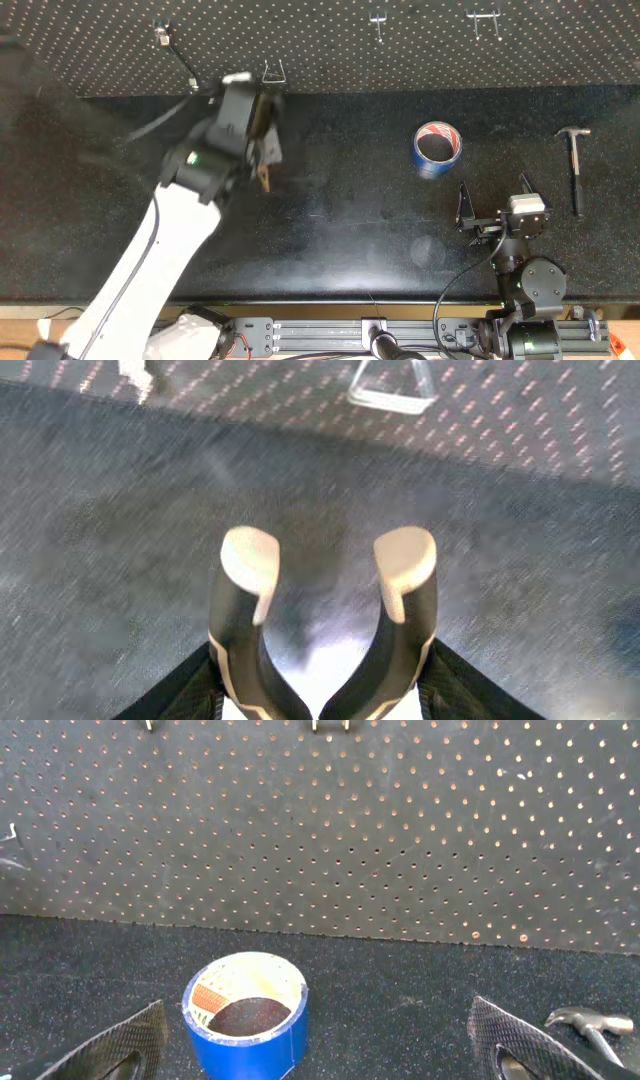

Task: Place Tools Onto Pegboard

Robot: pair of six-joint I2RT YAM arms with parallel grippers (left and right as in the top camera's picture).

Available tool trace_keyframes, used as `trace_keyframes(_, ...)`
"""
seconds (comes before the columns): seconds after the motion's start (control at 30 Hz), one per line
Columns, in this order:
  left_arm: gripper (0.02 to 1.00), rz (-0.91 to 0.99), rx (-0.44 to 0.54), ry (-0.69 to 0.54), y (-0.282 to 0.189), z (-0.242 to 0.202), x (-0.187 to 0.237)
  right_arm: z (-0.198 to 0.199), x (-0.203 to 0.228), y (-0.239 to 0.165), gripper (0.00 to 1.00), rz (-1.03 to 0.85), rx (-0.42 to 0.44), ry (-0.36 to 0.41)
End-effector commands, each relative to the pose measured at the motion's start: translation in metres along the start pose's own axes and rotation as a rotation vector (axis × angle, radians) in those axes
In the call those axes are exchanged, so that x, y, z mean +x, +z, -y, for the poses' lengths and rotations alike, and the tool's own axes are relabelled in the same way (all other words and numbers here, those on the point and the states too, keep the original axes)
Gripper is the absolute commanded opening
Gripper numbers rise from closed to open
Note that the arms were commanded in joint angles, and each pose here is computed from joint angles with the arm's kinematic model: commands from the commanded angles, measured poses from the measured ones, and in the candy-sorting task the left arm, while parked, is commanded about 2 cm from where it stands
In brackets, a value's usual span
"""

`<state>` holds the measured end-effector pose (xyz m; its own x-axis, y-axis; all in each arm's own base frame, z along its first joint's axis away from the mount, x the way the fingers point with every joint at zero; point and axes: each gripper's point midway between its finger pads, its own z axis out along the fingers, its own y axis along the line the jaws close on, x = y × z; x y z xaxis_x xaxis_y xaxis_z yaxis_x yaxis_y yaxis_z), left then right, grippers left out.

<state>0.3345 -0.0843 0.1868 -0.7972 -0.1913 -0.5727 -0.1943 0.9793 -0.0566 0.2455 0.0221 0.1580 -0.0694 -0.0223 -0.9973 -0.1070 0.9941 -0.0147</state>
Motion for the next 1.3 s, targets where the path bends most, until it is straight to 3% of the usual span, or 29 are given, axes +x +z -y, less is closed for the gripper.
trace_keyframes(0.03,0.027,0.340,0.097,0.028,0.030,0.009,-0.019,-0.001,0.000,0.000,0.976,0.002,-0.002,-0.011)
trace_keyframes(0.1,0.025,0.583,0.114,0.145,0.027,0.039,-0.086,-0.001,0.000,0.000,0.976,0.002,-0.002,-0.011)
trace_keyframes(0.23,0.027,0.677,0.067,0.138,0.024,0.034,-0.146,-0.001,0.000,0.000,0.978,0.002,-0.002,-0.011)
trace_keyframes(0.33,0.027,0.764,0.086,0.099,0.013,0.034,-0.166,-0.001,0.000,0.000,0.974,0.002,-0.002,-0.011)
trace_keyframes(0.43,0.027,0.793,0.106,0.086,0.011,0.038,-0.171,-0.001,0.000,0.000,0.976,0.002,-0.002,-0.011)
trace_keyframes(0.6,0.027,0.692,0.162,0.123,0.049,0.054,-0.152,-0.001,0.000,0.000,0.976,0.002,-0.002,-0.011)
trace_keyframes(0.77,0.036,0.543,0.132,0.121,0.073,0.046,-0.122,-0.001,0.000,0.000,0.976,0.002,-0.002,-0.011)
trace_keyframes(0.83,0.518,0.537,0.130,0.123,0.076,0.046,-0.121,-0.001,0.000,0.000,0.976,0.002,-0.002,-0.011)
trace_keyframes(0.87,0.836,0.537,0.129,0.123,0.076,0.046,-0.121,-0.001,0.000,0.000,0.976,0.002,-0.002,-0.011)
trace_keyframes(0.9,0.954,0.538,0.127,0.123,0.076,0.046,-0.121,-0.001,0.000,0.000,0.976,0.002,-0.002,-0.011)
trace_keyframes(1.0,0.996,0.552,0.129,0.118,0.069,0.045,-0.124,-0.001,0.000,0.000,0.976,0.002,-0.002,-0.011)
trace_keyframes(1.07,0.996,0.598,0.136,0.094,0.038,0.032,-0.133,-0.001,0.000,0.000,0.976,0.002,-0.002,-0.011)
trace_keyframes(1.13,0.996,0.561,0.104,0.086,0.027,0.003,-0.109,-0.001,0.000,0.000,0.976,0.002,-0.002,-0.011)
trace_keyframes(1.2,0.996,0.532,0.159,0.086,0.023,-0.016,-0.073,-0.001,0.000,0.000,0.976,0.002,-0.002,-0.011)
trace_keyframes(1.3,0.996,0.701,0.222,0.004,0.014,-0.068,-0.026,-0.001,0.000,0.000,0.976,0.002,-0.002,-0.011)
